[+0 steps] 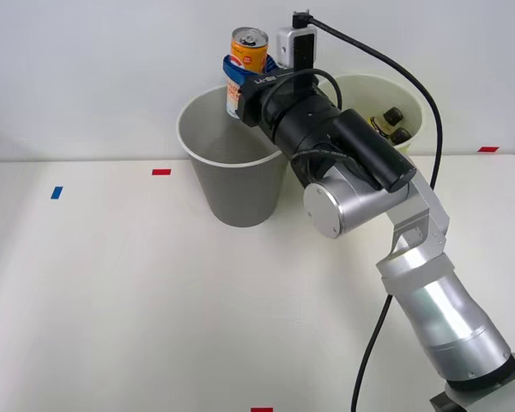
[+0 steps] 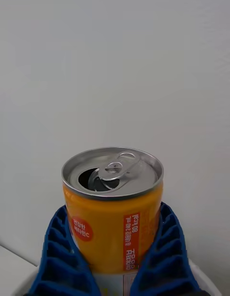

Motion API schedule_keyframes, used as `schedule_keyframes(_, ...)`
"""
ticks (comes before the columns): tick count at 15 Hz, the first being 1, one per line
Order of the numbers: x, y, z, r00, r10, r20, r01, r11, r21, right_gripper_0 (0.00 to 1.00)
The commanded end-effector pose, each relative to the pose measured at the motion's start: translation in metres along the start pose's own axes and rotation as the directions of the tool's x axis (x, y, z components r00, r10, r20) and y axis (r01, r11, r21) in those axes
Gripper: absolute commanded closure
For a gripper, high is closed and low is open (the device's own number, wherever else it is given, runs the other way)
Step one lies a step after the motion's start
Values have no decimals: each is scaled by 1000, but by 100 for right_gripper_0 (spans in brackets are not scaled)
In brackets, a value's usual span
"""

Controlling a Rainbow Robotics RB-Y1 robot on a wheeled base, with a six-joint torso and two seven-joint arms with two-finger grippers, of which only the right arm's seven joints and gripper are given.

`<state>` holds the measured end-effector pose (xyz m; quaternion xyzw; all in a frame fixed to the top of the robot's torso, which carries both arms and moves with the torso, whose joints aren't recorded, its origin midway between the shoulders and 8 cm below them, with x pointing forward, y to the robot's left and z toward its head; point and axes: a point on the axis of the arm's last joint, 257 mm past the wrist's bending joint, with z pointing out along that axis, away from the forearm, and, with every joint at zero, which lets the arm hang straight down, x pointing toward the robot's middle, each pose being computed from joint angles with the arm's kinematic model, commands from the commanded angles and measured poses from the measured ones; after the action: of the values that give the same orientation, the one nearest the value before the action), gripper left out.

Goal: Put cans in the gray bin, plastic bottles in the light green bin

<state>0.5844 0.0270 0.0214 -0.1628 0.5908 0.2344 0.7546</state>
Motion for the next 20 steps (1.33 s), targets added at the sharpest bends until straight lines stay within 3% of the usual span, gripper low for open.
schedule_keyframes(1, 1, -1, -1, 1000, -2, -3, 2, 1000, -1, 13)
schedule_keyframes(2, 2, -2, -1, 1000, -1, -4, 1, 1000, -3, 0)
schedule_keyframes(5, 7, 0, -4, 1000, -9, -7, 9, 1000, -10, 0)
schedule_keyframes(9, 13, 4, -23, 998, -2, 64, 3, 1000, -16, 0)
schedule_keyframes(12, 22, 5, -60, 993, -5, 120, 6, 1000, -10, 0)
schedule_keyframes(16, 21, -2, -116, 989, -78, 126, 78, 997, 5, 0)
schedule_keyframes(20, 31, -24, -185, 975, -79, 208, 62, 995, 84, 0)
